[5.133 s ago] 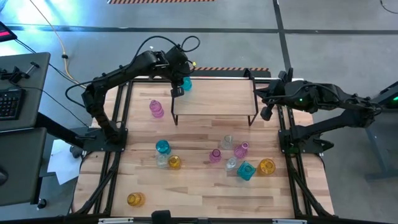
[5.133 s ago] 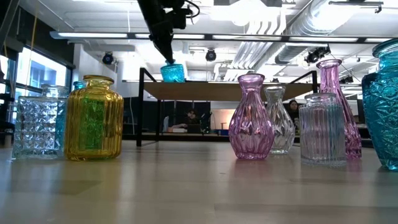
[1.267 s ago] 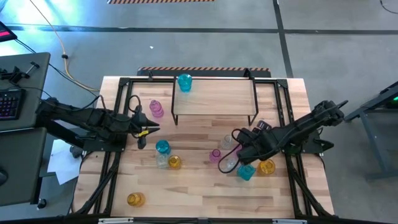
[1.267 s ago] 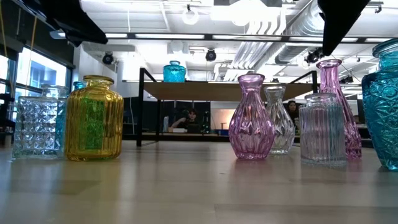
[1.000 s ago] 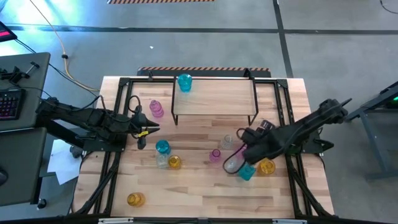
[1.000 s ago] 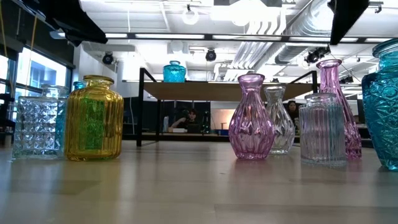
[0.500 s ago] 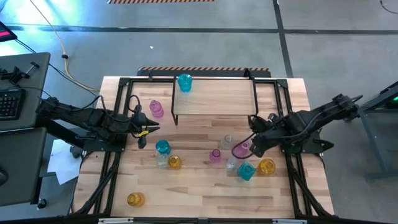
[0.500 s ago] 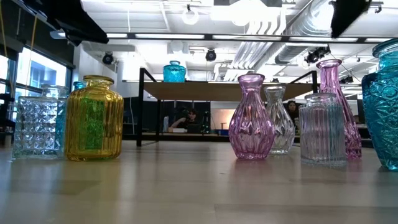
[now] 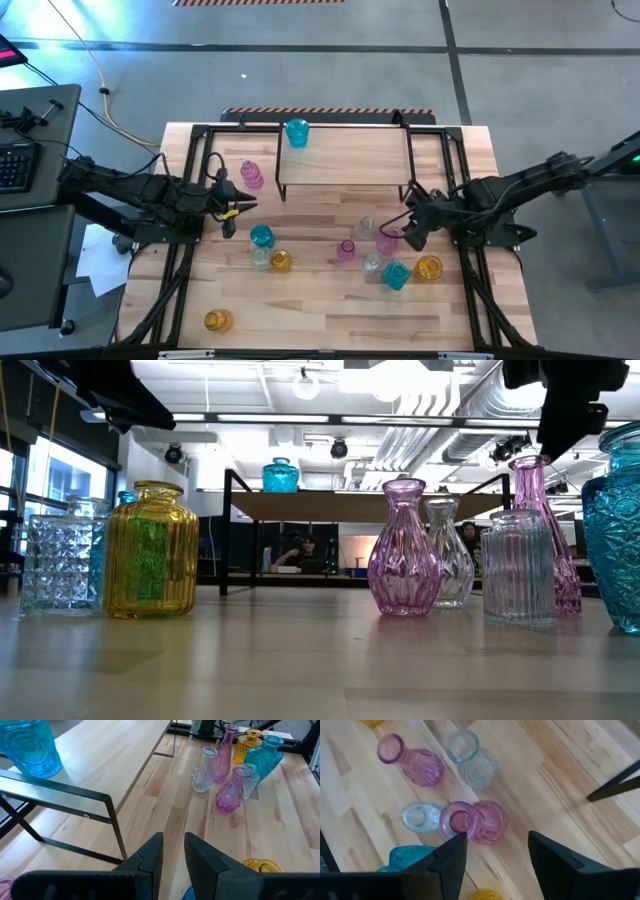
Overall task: Sort vases onto shelf
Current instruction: Put the bottom right purple vase on the shelf
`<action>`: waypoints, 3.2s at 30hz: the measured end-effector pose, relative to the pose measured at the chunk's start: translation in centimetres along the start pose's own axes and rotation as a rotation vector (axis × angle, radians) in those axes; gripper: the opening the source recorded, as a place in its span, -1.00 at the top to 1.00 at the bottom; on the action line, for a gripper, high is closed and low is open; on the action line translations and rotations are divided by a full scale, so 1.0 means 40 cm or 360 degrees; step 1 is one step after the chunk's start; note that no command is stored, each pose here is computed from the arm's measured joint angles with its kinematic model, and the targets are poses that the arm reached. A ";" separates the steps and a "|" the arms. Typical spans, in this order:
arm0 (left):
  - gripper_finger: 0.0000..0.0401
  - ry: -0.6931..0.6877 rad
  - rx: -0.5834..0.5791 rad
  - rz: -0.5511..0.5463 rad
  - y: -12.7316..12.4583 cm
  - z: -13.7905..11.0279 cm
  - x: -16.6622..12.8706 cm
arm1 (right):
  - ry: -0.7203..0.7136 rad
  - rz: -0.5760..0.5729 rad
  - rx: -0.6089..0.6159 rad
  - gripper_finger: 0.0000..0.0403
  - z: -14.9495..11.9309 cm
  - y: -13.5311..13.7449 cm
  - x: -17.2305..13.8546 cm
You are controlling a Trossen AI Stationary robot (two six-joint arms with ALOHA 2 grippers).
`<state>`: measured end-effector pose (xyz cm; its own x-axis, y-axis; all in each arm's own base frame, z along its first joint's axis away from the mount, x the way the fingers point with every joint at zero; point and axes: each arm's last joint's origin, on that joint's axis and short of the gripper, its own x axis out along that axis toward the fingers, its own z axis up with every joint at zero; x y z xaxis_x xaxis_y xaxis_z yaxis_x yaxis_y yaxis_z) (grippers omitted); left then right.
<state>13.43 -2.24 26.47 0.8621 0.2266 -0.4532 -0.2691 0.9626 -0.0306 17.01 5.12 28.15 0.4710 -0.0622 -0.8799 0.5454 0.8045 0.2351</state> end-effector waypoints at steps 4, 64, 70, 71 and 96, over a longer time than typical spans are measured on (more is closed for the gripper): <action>0.64 -0.0002 0.0001 0.0005 0.000 0.000 0.000 | -0.0024 -0.0005 -0.0040 0.04 0.007 0.012 0.014; 0.64 0.0000 0.0001 -0.0001 0.000 0.000 0.000 | -0.0049 -0.0079 -0.0093 1.00 0.061 0.083 0.023; 0.64 0.0000 0.0001 -0.0001 0.000 0.000 0.000 | -0.0095 -0.0067 -0.0088 1.00 0.079 0.092 -0.013; 0.64 0.0000 0.0001 -0.0001 0.000 0.000 0.000 | -0.0102 -0.0063 -0.0086 1.00 0.081 0.093 -0.016; 0.64 0.0000 0.0001 0.0000 0.000 0.000 0.000 | -0.0253 -0.0034 -0.0037 1.00 0.132 0.103 -0.160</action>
<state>13.43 -2.24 26.48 0.8622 0.2263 -0.4532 -0.2686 0.9628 -0.0303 19.93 5.72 36.93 0.5640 -0.1708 -0.8079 0.5414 0.8152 0.2056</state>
